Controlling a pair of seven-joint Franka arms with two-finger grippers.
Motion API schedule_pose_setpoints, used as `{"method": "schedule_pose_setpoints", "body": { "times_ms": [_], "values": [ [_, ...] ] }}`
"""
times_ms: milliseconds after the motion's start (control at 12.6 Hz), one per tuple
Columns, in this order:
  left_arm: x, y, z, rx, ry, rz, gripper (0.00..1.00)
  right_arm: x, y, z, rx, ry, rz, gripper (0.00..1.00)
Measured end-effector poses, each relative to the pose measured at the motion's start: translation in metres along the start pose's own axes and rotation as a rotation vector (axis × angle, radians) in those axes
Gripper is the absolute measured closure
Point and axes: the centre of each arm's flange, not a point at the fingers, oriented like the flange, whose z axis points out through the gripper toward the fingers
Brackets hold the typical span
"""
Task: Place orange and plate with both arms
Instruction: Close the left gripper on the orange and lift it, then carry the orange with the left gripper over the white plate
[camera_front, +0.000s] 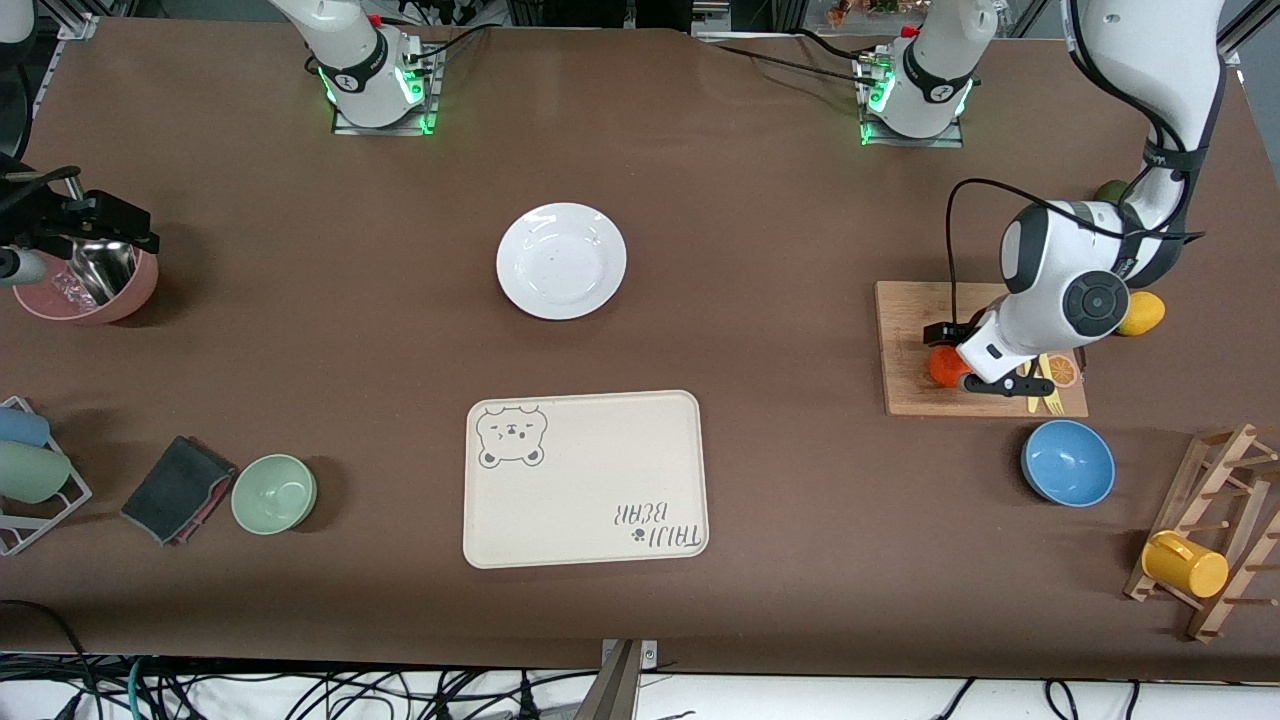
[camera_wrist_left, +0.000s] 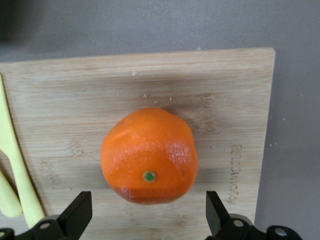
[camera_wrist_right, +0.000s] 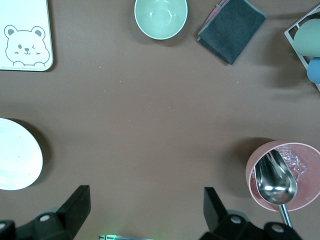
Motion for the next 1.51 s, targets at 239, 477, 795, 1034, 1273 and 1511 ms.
{"method": "schedule_pose_setpoints", "body": {
  "times_ms": [239,477,795,1034,1273,1511],
  "values": [
    [0.009,-0.001,0.013,0.002,-0.003,-0.002,0.0,0.0,0.0,0.0,0.0,-0.001,0.0,0.0],
    [0.017,0.001,0.02,0.004,-0.006,0.0,0.0,0.0,-0.001,0.0,0.0,-0.001,-0.001,0.0],
    [0.026,0.001,0.024,0.006,-0.005,0.001,0.0,0.0,-0.001,0.0,0.0,-0.001,-0.002,0.0],
    [0.027,0.001,0.024,0.006,-0.006,0.001,0.27,0.0,-0.001,0.0,0.0,-0.001,-0.003,0.0],
    [0.029,0.002,0.023,0.007,-0.008,-0.016,0.27,0.0,-0.001,0.0,0.0,-0.001,-0.003,0.0],
    [0.041,0.047,-0.012,0.019,-0.037,-0.078,0.27,0.0,-0.002,0.0,0.0,-0.001,-0.003,0.0]
  ]
}}
